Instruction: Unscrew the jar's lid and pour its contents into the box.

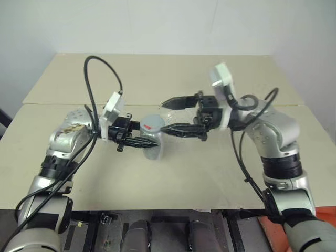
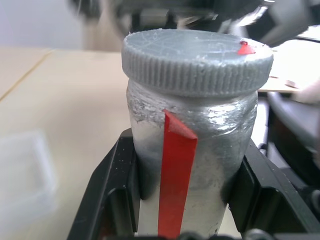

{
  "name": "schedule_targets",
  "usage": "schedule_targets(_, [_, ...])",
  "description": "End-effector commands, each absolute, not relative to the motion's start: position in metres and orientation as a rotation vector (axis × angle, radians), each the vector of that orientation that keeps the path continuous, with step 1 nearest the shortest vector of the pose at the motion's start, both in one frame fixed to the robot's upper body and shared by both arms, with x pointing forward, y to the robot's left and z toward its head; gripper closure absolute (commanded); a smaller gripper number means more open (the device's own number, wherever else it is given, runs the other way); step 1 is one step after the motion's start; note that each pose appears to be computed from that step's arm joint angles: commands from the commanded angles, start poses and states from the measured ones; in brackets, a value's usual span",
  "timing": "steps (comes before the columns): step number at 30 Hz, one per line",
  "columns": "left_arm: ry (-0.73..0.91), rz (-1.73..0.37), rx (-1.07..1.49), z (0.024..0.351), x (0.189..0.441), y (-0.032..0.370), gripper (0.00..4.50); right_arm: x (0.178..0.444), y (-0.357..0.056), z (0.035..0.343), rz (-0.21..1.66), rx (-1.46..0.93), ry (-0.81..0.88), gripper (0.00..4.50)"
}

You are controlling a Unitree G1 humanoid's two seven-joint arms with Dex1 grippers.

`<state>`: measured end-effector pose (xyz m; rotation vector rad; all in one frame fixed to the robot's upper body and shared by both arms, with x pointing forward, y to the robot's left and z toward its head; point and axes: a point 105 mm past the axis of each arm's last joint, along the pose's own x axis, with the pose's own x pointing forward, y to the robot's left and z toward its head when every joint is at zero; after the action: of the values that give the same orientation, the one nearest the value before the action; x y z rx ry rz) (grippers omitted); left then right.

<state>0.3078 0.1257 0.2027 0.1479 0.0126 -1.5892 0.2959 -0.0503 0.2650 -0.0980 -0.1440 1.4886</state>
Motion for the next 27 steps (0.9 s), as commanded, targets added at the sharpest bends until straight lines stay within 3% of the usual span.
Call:
schedule_targets(1, [-0.070, -1.350, 0.214, 0.216, 0.326, 0.138, 2.60, 0.301, -0.064, 0.285, 1.276, -0.115, -0.260, 0.04])
schedule_targets(6, [-0.114, -1.159, 0.208, 0.215, 0.340, 0.130, 2.60, 0.313, -0.058, 0.286, 1.019, -0.128, -0.249, 0.04])
schedule_targets(17, [-0.168, -1.039, 0.178, 0.218, 0.354, 0.104, 2.60, 0.321, -0.016, 0.277, 0.884, -0.145, -0.178, 0.04])
schedule_targets(27, [-0.174, -1.094, 0.188, 0.219, 0.349, 0.097, 2.60, 0.339, 0.003, 0.270, 0.790, -0.167, -0.151, 0.04])
